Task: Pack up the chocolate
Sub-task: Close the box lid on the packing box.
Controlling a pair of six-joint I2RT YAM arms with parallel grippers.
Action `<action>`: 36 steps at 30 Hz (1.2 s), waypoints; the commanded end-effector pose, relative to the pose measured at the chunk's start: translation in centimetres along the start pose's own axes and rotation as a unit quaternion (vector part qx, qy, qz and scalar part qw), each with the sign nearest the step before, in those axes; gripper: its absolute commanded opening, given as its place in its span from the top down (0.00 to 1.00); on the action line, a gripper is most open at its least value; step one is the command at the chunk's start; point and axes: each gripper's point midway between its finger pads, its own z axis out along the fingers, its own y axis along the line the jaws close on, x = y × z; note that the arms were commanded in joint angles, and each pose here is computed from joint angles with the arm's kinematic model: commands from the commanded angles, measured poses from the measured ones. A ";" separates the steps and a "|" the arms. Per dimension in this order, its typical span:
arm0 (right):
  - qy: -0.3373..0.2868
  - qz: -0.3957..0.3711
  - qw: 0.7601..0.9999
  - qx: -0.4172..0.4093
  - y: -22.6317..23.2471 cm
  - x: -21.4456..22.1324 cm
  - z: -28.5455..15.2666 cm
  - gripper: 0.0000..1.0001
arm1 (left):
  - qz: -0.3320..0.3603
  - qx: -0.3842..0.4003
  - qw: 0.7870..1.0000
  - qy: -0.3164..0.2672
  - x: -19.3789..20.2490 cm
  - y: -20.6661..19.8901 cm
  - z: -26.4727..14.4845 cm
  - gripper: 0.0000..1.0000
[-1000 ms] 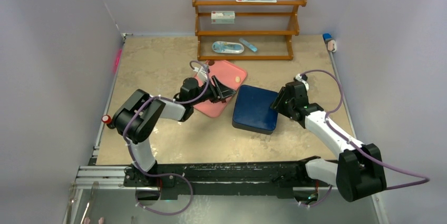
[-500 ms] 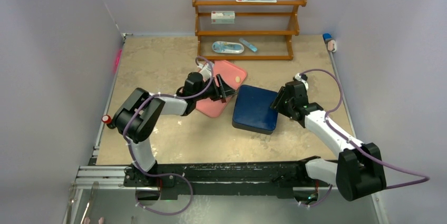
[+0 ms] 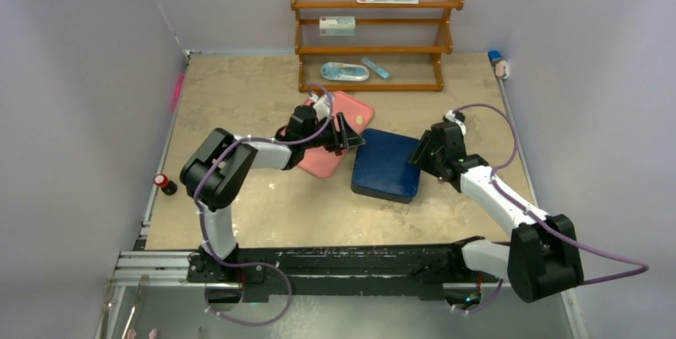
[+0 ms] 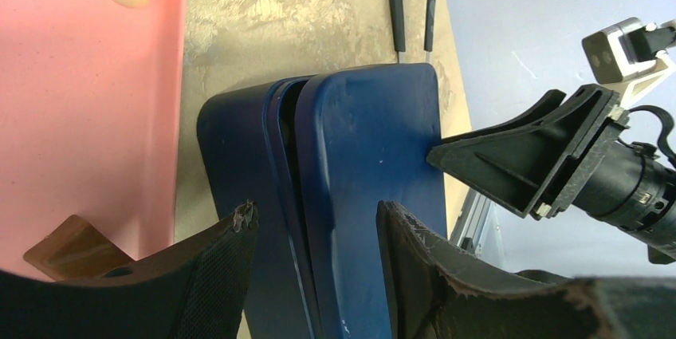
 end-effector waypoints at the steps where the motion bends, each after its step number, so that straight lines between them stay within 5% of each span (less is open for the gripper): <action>1: -0.007 -0.008 1.000 -0.013 1.1 -0.9 -0.1 0.49 | 0.024 0.010 1.000 0.001 -0.4 -0.5 0.9 0.45; 12: -0.004 -0.008 1.000 -0.012 1.0 -0.8 0.1 0.49 | 0.025 -0.010 0.999 0.022 0.2 0.4 2.7 0.46; 27: 0.003 -0.009 1.000 -0.006 0.8 -0.5 0.5 0.48 | -0.019 -0.097 0.994 0.055 3.0 3.6 3.2 0.61; 36: -0.004 -0.009 1.000 0.000 0.8 -0.9 0.2 0.48 | -0.032 -0.116 0.990 0.073 3.6 4.6 3.7 0.59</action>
